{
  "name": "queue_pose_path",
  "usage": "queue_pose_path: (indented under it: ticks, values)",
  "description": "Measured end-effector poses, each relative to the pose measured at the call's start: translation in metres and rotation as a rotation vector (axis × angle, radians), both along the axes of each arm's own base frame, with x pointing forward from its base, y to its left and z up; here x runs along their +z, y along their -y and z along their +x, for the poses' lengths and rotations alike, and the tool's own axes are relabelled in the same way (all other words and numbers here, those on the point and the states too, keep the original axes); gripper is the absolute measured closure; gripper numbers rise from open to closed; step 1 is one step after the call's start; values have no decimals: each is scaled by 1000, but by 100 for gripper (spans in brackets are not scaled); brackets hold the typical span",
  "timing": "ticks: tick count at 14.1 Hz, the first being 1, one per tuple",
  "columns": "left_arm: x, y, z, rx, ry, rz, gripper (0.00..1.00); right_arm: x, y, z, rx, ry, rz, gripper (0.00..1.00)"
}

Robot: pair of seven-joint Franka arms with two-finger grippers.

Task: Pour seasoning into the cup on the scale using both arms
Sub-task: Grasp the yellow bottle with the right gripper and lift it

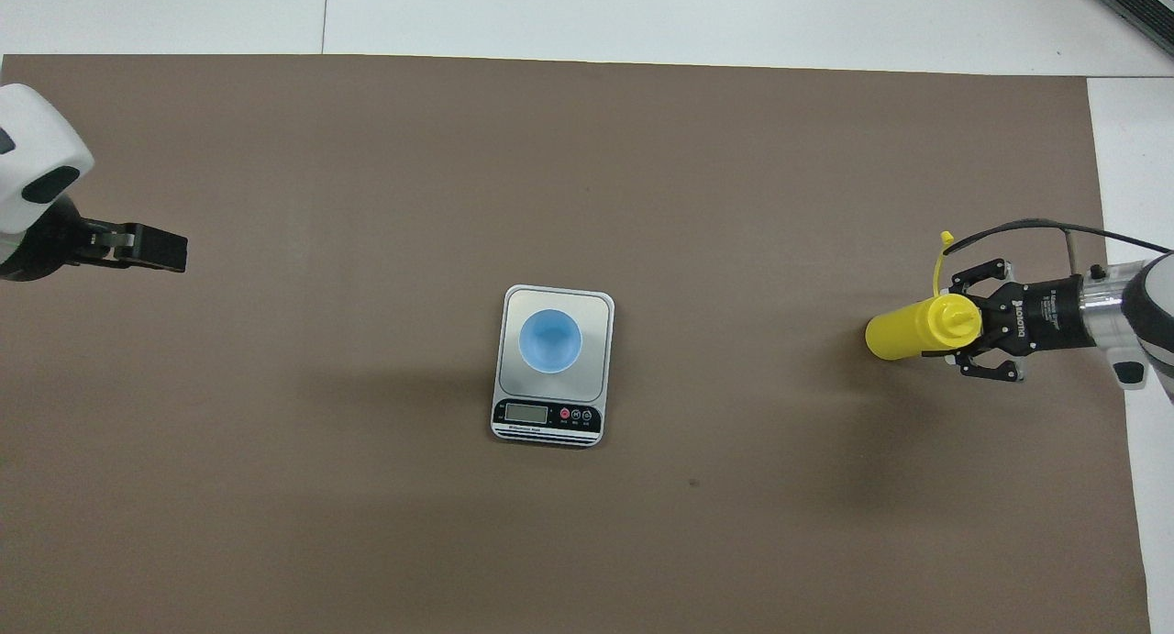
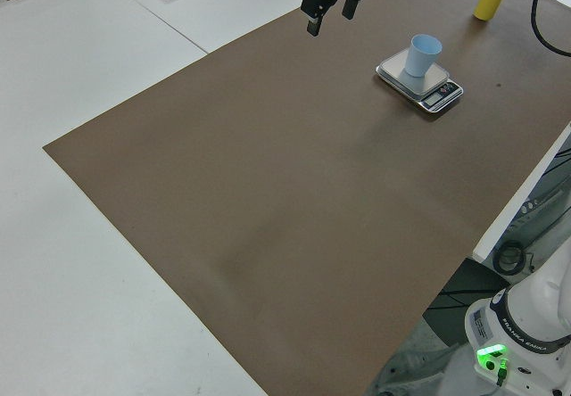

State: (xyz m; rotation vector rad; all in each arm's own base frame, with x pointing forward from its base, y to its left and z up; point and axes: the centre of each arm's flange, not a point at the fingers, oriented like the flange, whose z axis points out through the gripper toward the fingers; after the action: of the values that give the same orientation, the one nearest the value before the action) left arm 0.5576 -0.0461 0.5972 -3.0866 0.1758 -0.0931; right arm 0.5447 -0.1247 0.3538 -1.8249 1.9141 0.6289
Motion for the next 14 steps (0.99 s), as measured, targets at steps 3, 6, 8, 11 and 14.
queue_pose_path:
  ticks: [3, 6, 8, 11, 14]
  values:
    - [18, -9, -6, 7, -33, 4, 0, 41, -39, 18, -35, 0, -27, 41]
    - [34, -4, -11, -2, -35, 5, 0, 72, -99, 32, -17, -27, -167, 48]
    - [33, -2, -12, -5, -45, 6, 0, 89, -148, 40, -25, -34, -288, 48]
    - [32, -5, -12, 18, -48, 0, 0, 105, -215, 42, -41, -24, -432, 48]
    - [32, -19, -11, 56, -50, -38, 0, 116, -282, 41, -52, 31, -611, 48]
